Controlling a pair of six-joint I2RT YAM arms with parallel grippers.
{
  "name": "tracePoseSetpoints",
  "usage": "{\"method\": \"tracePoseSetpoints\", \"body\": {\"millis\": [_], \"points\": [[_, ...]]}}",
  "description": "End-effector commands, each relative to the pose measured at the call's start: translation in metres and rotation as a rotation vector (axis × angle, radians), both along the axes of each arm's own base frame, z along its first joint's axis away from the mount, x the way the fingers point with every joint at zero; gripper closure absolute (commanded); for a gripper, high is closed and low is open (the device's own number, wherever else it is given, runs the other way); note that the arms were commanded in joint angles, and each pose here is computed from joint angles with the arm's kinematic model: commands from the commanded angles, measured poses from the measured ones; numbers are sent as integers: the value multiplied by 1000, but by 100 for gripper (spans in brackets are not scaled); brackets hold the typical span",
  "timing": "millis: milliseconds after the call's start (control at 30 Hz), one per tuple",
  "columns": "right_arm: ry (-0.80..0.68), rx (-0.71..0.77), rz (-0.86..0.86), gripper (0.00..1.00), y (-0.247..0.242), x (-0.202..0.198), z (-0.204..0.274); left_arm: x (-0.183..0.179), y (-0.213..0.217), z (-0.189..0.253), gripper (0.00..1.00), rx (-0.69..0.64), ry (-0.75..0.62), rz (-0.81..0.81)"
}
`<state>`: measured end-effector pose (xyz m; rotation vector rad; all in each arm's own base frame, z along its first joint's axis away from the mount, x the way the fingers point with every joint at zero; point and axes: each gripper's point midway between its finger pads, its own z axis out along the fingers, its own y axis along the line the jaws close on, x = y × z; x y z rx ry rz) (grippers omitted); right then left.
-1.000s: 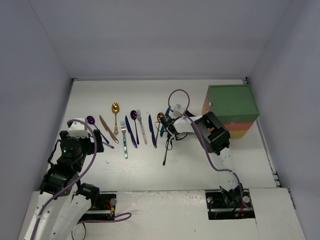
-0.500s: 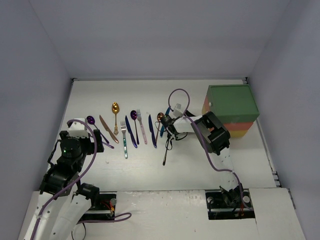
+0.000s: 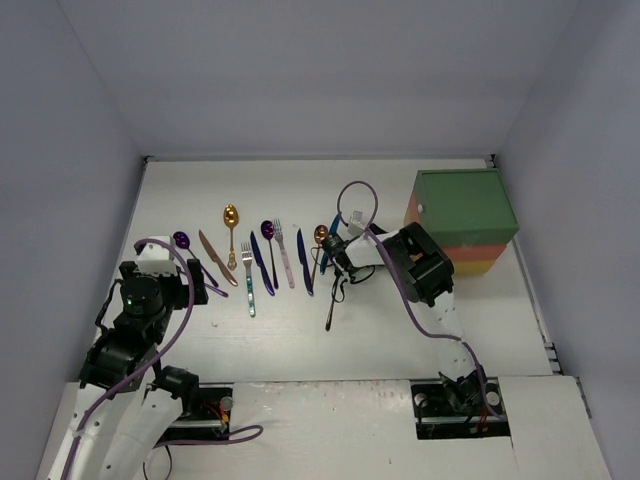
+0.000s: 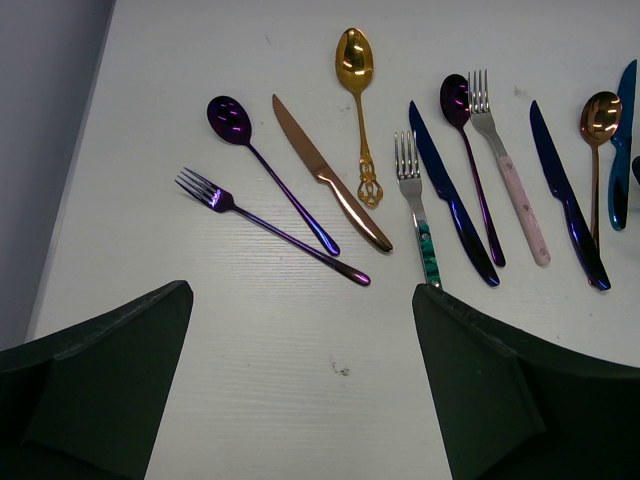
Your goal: Sort the eating utensils into containers
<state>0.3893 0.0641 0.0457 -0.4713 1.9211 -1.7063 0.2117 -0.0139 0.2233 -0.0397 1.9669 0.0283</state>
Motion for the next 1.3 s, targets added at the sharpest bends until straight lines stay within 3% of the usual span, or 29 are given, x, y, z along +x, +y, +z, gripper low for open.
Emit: {"method": "tracePoseSetpoints", "body": {"millis": [0, 367, 633, 833, 933, 1133, 1267], "points": [[-104, -66, -26, 68, -1, 2, 28, 11, -7, 16, 9, -37, -66, -9], [-110, -89, -30, 71, 1, 6, 30, 11, -6, 17, 10, -38, -70, -9], [-114, -88, -20, 91, 6, 5, 32, 11, -7, 17, 10, -39, -71, -11], [-120, -56, 20, 100, 23, 6, 32, 10, -7, 17, 9, -39, -73, -10], [-113, -60, 30, 96, 26, 5, 30, 10, -6, 18, 10, -38, -74, -8], [-111, -51, 20, 69, 21, 5, 32, 10, -6, 18, 9, -40, -77, -10], [-97, -41, 11, 63, 18, 8, 31, 10, -7, 17, 10, -39, -74, -13]]}}
